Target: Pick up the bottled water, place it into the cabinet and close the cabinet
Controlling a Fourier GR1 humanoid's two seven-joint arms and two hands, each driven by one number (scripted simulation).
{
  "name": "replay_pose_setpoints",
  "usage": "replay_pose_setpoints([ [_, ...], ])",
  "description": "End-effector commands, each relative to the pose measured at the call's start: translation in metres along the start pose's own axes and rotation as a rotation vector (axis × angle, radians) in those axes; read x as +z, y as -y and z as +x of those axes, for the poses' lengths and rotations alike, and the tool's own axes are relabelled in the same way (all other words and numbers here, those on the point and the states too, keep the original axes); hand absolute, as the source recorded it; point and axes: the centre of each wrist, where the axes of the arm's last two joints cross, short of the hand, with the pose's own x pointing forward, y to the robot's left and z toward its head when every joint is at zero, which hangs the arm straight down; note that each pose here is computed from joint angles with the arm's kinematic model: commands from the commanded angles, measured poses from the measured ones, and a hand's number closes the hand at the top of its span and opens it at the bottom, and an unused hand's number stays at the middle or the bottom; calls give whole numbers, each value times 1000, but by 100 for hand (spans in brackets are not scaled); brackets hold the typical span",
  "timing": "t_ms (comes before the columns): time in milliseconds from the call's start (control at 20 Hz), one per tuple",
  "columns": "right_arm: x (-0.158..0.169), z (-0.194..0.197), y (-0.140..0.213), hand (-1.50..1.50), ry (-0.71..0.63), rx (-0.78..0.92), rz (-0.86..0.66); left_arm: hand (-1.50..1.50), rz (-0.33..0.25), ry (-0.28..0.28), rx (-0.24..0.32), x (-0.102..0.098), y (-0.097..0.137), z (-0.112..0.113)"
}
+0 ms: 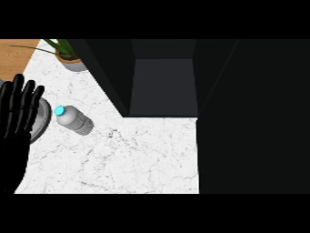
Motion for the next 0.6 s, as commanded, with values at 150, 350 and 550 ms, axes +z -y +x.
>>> replay_pose_setpoints([
  [150, 9, 9, 6, -150, 44, -45, -22, -150, -9, 48, 37, -19, -62, -13],
  [350, 30, 13, -10, -150, -186, -172, 61, -150, 8, -216, 171, -17, -72, -38],
  [550, 49, 43, -1, -150, -214, -196, 72, -150, -1, -252, 184, -8, -69, -20],
])
